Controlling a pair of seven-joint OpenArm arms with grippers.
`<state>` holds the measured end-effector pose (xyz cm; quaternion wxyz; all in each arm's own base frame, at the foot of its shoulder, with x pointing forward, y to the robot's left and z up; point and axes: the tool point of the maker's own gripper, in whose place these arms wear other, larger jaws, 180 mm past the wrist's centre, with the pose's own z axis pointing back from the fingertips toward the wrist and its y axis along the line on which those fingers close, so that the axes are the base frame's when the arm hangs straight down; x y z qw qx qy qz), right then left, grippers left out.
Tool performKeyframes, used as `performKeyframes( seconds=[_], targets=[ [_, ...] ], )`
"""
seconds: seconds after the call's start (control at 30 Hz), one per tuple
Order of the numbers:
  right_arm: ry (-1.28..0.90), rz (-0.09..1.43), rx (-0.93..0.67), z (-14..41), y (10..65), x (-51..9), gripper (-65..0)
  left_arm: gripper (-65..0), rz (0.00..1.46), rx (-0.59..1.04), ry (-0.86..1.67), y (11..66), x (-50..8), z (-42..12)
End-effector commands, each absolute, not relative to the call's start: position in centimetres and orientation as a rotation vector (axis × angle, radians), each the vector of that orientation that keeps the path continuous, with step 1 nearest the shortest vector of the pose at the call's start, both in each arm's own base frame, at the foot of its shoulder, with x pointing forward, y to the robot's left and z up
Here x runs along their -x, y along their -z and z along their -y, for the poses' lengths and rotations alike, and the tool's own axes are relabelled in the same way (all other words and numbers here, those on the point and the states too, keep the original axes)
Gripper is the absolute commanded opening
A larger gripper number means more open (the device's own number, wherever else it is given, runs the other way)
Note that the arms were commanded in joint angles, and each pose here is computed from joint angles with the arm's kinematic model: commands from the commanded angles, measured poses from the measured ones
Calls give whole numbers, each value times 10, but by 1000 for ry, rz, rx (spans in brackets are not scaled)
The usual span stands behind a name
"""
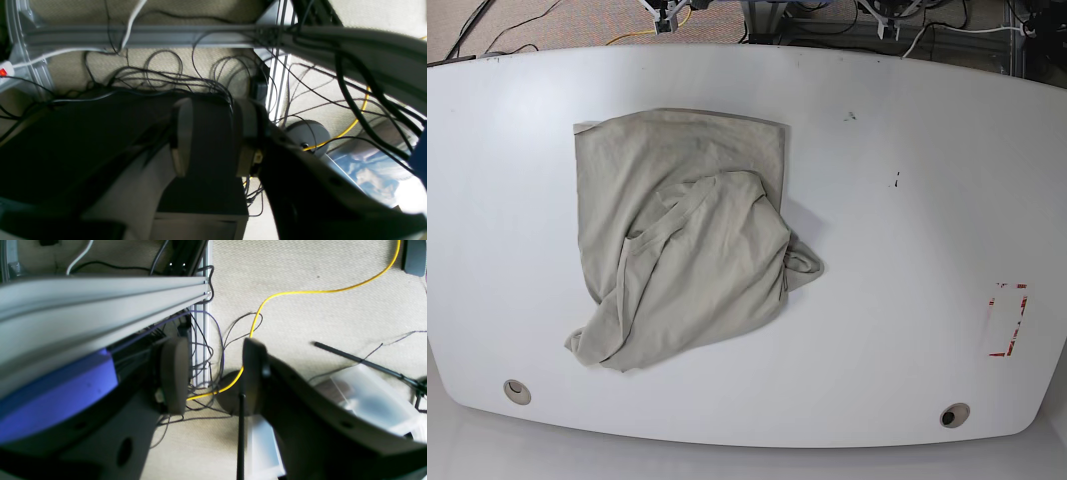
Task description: Layout the t-shirt on the table in an organized manner, then fold the t-shirt properly
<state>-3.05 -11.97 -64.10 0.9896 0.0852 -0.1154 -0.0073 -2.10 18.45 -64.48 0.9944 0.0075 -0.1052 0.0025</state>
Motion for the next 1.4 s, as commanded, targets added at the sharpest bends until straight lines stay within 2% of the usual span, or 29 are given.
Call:
performKeyframes(
  seconds=[0.0,0.63,0.87,1.07,1.37],
  targets=[
    [19,214,-165,124,639,50,-396,-461,168,-26,-9,643,46,-190],
    [19,249,-137,135,622,86,-396,-465,213,-20,11,625,64,-187],
    [-11,351,-104,134,596,74,-396,-465,246,-14,26,611,71,-184],
    [-39,372,-73,140,576,71,-396,-465,266,-8,37,596,82,-182],
    [-2,431,-150,130,535,65,-396,-465,323,-23,43,562,91,-188]
  ],
)
